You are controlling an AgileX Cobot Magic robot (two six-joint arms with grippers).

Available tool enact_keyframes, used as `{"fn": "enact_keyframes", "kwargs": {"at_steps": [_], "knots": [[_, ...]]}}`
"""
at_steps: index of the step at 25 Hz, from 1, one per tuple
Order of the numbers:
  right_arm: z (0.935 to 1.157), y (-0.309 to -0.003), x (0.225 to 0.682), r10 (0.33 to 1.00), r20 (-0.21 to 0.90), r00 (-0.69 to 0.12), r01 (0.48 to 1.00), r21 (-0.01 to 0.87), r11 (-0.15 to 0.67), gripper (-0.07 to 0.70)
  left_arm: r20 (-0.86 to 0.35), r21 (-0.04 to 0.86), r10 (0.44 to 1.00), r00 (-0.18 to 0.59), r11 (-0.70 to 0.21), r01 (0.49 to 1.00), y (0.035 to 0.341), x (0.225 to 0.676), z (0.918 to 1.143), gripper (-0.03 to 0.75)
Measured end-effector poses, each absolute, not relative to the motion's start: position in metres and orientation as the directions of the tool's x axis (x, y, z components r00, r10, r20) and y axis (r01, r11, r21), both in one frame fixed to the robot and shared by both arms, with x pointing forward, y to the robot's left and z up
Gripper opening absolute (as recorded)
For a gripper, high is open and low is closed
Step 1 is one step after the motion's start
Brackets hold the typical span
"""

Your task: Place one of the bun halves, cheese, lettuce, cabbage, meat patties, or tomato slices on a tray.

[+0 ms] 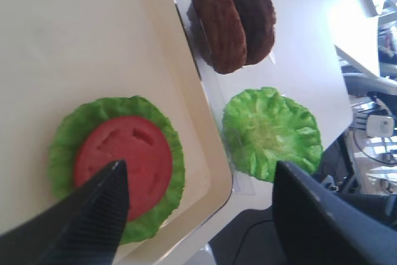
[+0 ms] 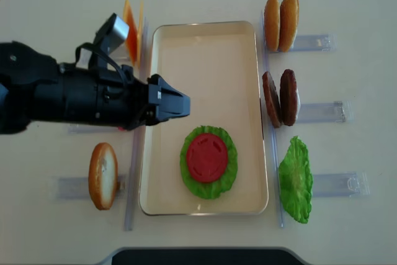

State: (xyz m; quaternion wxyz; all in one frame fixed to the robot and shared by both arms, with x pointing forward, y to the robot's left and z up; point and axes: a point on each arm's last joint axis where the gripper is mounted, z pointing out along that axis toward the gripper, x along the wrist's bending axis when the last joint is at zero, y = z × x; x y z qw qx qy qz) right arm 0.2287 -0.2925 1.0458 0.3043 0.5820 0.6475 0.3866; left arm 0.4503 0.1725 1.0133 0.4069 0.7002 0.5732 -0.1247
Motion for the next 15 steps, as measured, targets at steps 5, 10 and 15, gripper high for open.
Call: {"fn": "enact_keyframes", "kwargs": {"at_steps": [5, 10, 15], "knots": [[1.046, -0.293, 0.229, 0.989, 0.056, -0.137, 0.518, 0.855, 0.024, 0.357, -0.518, 0.37, 0.81, 0.277, -0.08, 0.925, 0.193, 0.461, 1.051, 0.545], [1.046, -0.293, 0.229, 0.989, 0.056, -0.137, 0.518, 0.855, 0.024, 0.357, -0.306, 0.275, 0.925, 0.225, -0.14, 0.951, 0.214, 0.463, 1.08, 0.538], [1.046, -0.293, 0.229, 0.989, 0.056, -0.137, 0.518, 0.855, 0.024, 0.357, -0.117, 0.248, 0.98, 0.163, -0.13, 0.96, 0.232, 0.466, 1.092, 0.526]]}}
